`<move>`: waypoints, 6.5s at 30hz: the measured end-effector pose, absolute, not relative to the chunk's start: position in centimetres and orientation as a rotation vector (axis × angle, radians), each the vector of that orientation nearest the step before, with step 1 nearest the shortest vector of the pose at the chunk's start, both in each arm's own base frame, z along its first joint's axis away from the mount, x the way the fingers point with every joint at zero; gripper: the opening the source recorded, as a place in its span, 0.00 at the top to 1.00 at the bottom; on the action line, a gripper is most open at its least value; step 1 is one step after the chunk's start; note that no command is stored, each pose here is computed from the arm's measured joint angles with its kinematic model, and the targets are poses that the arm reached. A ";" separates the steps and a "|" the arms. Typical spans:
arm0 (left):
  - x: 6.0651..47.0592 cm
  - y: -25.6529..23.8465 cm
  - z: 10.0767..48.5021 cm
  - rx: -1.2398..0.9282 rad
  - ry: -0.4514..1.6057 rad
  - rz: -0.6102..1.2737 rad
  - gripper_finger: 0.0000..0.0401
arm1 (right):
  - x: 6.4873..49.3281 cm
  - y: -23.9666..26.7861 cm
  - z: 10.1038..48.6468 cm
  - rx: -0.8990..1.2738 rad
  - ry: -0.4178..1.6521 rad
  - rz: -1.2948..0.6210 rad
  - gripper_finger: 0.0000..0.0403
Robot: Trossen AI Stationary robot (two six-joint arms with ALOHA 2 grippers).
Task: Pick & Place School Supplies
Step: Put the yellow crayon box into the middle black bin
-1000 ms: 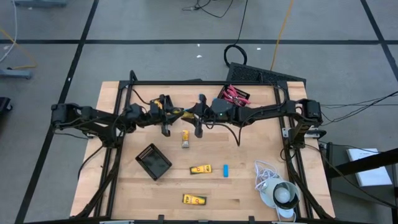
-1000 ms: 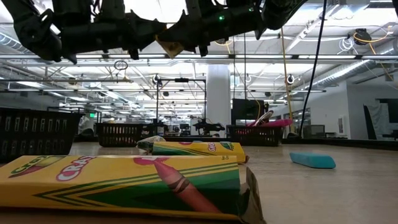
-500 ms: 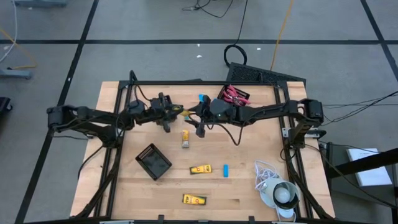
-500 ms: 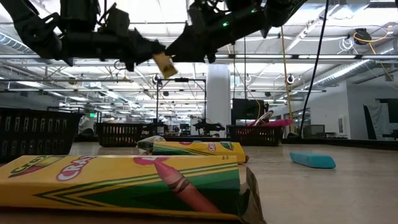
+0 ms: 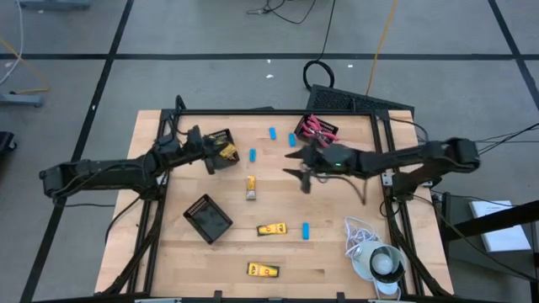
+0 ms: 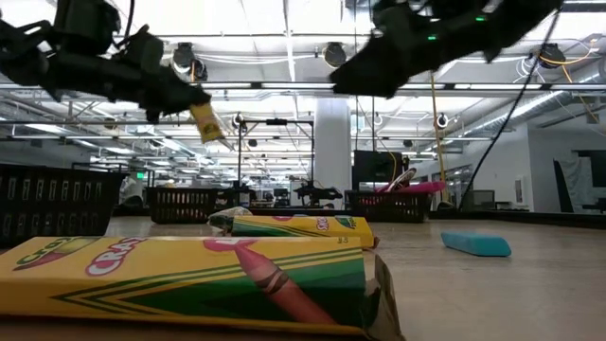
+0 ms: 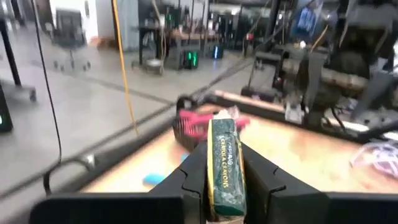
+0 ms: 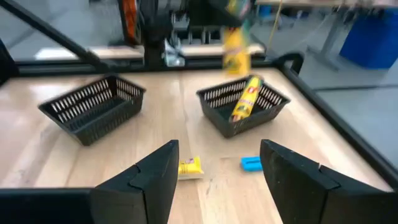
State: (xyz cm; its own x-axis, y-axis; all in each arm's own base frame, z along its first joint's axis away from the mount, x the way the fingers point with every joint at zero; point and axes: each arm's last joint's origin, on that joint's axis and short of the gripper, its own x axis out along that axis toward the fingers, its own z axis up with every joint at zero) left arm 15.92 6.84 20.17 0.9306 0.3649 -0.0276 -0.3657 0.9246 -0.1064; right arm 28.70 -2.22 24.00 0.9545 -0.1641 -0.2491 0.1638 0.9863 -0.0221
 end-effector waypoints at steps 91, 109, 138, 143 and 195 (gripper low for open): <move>18.3 4.7 19.3 -0.141 -0.069 0.183 0.44 | 36.7 11.4 14.6 0.017 0.845 0.252 0.43; 18.3 4.7 19.6 -0.127 -0.099 0.182 0.44 | 37.0 11.0 14.6 0.029 0.831 0.209 0.43; 18.3 4.7 19.6 -0.125 -0.101 0.177 0.44 | 37.9 11.6 12.3 0.007 0.874 0.217 0.90; 18.3 4.7 19.6 -0.126 -0.098 0.177 0.44 | 37.9 11.5 12.3 0.010 0.875 0.215 0.94; 16.1 7.7 18.7 -0.159 0.056 0.349 0.44 | 42.0 -8.2 22.1 -0.016 0.578 -0.056 0.94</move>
State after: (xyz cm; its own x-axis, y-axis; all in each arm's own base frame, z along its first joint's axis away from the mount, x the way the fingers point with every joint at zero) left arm 16.13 7.73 18.68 0.9383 0.3360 -0.0823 -0.3448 0.9274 -0.1451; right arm 41.97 -8.18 22.09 0.8362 -0.0572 -0.5455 0.0484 0.9984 -0.0306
